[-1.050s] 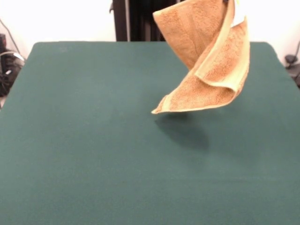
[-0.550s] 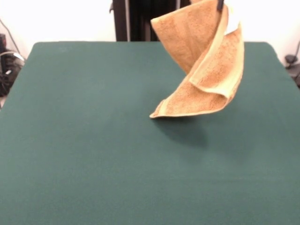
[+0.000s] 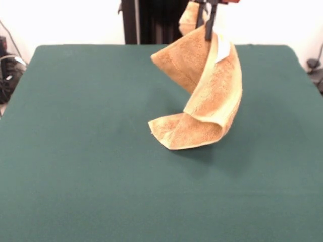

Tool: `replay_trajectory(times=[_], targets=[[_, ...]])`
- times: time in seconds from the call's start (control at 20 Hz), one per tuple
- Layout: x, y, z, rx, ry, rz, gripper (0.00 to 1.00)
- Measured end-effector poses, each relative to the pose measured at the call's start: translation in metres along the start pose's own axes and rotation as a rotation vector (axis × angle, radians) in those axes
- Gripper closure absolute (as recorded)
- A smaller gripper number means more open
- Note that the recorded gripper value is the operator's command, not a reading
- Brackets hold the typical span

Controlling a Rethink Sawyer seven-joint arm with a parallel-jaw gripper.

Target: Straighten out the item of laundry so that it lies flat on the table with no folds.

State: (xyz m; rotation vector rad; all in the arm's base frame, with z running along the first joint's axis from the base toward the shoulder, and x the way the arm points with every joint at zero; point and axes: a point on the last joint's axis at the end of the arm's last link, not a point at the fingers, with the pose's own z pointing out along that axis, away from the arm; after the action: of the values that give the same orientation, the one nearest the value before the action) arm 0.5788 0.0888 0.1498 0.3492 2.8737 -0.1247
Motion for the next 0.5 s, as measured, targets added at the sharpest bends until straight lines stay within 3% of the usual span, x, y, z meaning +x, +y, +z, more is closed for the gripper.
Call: replay_trajectory(times=[0.5], targets=[[0.009,0.004,0.015,-0.029,-0.014,0.013,1.00]])
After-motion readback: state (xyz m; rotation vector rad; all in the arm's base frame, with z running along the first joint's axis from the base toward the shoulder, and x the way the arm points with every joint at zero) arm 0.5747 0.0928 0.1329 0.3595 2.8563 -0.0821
